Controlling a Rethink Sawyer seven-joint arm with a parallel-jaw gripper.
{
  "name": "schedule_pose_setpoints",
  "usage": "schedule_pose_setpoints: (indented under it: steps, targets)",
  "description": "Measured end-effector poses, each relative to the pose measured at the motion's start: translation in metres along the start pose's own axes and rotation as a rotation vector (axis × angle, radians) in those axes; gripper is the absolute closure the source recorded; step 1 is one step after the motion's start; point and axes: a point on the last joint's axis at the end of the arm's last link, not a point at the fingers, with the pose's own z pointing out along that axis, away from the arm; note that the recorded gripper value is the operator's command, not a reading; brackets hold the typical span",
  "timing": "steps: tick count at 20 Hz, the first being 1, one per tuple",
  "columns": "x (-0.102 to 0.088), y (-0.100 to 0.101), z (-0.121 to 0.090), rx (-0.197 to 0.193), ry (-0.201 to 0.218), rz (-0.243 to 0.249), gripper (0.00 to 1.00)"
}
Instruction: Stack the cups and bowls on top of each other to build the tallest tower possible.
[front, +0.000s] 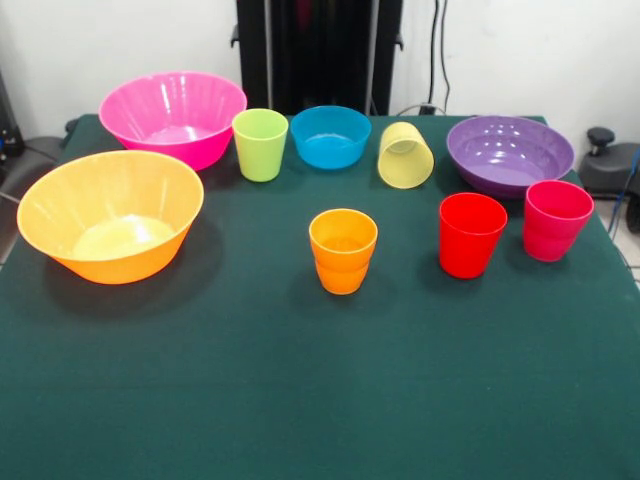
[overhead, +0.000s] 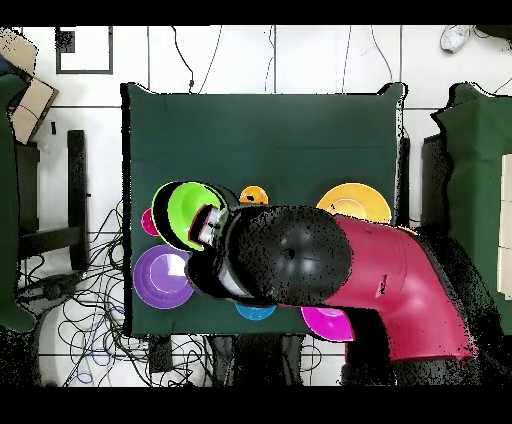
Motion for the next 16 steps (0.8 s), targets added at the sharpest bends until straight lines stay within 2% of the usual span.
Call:
schedule_pose_setpoints:
  steps: [9,16]
  targets:
    - [0.005,0.000,0.008,0.010,0.001,0.000,1.00]
    - [0.005,-0.011,0.020,0.031,0.018,0.006,1.00]
